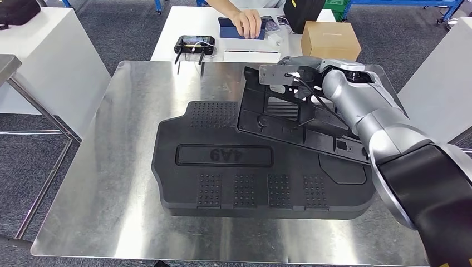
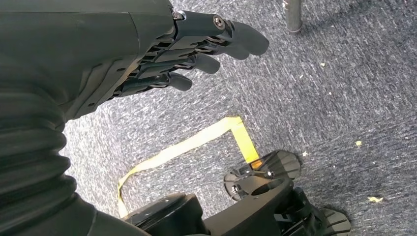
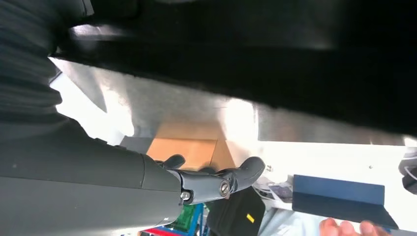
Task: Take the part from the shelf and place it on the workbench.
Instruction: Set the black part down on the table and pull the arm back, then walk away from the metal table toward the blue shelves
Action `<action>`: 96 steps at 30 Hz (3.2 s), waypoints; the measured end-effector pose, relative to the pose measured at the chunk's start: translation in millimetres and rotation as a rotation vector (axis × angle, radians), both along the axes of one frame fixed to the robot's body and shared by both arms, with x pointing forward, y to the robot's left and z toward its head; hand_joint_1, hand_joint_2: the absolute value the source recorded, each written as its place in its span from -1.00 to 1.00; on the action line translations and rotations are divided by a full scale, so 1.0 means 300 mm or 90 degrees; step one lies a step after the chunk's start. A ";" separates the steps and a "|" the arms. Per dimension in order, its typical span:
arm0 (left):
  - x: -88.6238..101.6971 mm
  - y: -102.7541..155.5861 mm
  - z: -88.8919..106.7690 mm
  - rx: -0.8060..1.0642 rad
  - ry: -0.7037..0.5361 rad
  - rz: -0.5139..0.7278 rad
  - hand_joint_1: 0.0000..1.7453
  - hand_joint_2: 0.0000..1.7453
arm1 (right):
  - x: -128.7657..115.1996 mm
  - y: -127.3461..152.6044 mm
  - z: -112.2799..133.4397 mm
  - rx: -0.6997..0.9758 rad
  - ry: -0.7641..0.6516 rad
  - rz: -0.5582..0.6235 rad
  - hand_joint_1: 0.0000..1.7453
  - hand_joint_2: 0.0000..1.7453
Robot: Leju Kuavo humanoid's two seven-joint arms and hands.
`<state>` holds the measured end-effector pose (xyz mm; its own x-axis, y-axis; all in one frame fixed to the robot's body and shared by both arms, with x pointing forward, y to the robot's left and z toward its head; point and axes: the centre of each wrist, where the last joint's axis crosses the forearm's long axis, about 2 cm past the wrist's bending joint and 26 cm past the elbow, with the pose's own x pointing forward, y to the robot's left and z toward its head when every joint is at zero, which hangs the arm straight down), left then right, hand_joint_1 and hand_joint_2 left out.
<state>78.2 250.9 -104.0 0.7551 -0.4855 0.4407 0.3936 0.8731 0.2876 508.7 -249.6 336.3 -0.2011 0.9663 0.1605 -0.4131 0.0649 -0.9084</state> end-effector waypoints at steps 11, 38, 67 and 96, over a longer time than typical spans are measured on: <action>0.000 0.000 0.000 0.000 -0.001 -0.001 -1.00 1.00 | -0.013 0.021 -0.059 0.060 0.024 0.010 -1.00 0.00; 0.018 -0.006 0.004 0.004 -0.007 -0.024 -1.00 1.00 | -0.099 -0.077 -0.377 0.010 0.170 -0.022 -1.00 1.00; 0.018 0.024 0.003 0.016 -0.019 0.046 -1.00 1.00 | -0.140 0.134 -0.402 -0.018 -0.140 -0.008 -1.00 1.00; -0.002 0.053 -0.003 0.024 -0.012 0.062 -1.00 1.00 | -0.100 0.037 -0.335 0.236 0.014 -0.078 -1.00 1.00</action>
